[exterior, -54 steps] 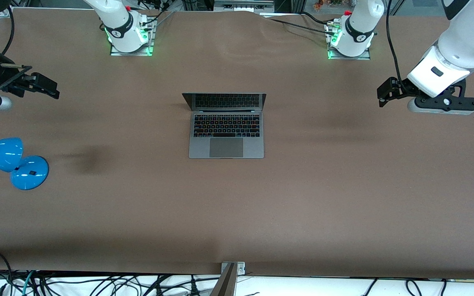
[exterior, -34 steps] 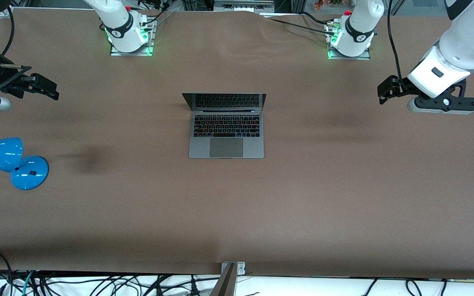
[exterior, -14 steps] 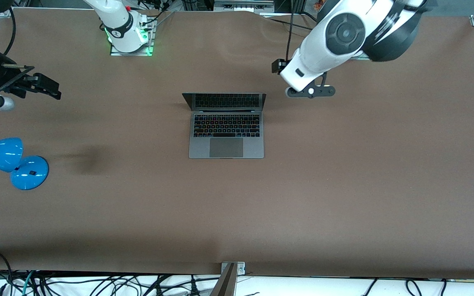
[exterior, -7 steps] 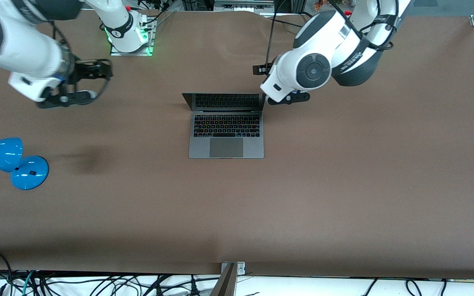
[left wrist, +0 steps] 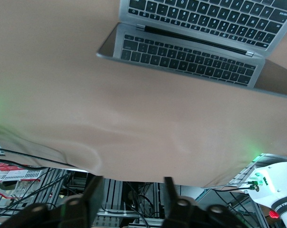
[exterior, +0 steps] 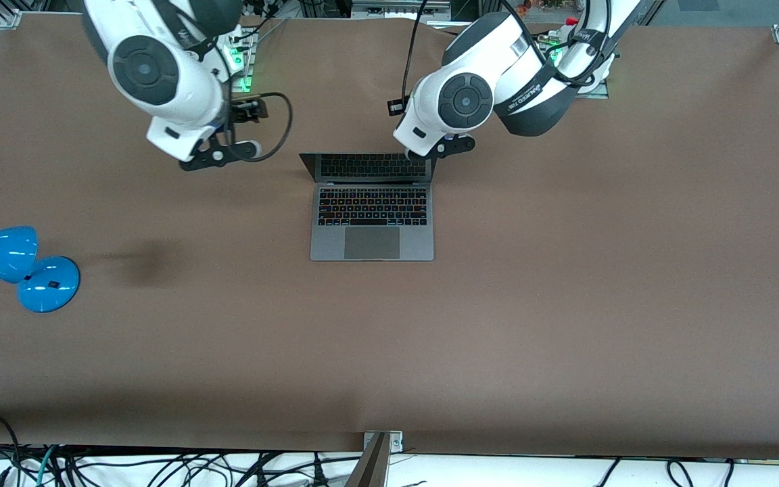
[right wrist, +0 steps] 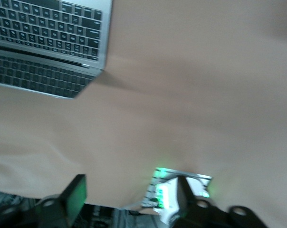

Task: Close laptop with both arms from behind
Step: 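Lower both grippers onto the back of the raised laptop screen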

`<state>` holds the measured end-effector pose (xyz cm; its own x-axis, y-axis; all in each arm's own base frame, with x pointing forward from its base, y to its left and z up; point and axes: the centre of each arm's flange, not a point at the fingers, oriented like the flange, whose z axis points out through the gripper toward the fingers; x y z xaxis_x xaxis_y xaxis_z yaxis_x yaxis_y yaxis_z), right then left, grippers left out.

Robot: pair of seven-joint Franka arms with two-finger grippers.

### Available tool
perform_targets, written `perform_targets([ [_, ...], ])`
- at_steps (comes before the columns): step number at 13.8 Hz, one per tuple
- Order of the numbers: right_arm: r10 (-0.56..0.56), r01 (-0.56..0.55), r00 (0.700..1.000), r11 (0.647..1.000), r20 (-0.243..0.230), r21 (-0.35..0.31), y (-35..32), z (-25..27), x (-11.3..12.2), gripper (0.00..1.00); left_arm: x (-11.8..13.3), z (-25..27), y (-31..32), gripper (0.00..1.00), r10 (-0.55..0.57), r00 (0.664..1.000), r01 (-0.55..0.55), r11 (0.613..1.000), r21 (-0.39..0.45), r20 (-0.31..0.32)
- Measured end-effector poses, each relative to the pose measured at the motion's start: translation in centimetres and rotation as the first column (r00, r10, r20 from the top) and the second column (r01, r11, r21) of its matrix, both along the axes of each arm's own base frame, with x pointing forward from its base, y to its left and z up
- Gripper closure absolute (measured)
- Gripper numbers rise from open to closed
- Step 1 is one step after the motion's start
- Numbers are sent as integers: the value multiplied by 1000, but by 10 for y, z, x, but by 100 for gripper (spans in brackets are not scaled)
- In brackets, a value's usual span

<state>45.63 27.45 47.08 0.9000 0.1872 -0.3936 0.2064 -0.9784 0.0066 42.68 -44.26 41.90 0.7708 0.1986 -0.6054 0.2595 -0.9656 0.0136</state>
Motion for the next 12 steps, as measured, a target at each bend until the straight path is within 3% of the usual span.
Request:
perform_targets([
  [4, -46, 48, 998, 997, 40, -54, 62, -32, -52, 67, 8, -17, -3, 92, 12, 1000, -12, 1000, -3, 12],
  [5, -44, 46, 998, 997, 35, -62, 67, -38, -57, 80, 10, -21, -2, 99, 9, 1000, -9, 1000, 4, 20],
  [7, -47, 48, 998, 997, 32, -56, 69, -49, -54, 99, 12, -25, 0, 99, 0, 999, -1, 1000, 19, 34],
  [12, -34, 34, 999, 999, 35, -19, 93, -89, -47, 99, 16, -31, 3, 99, -11, 999, 10, 1000, 29, 41],
])
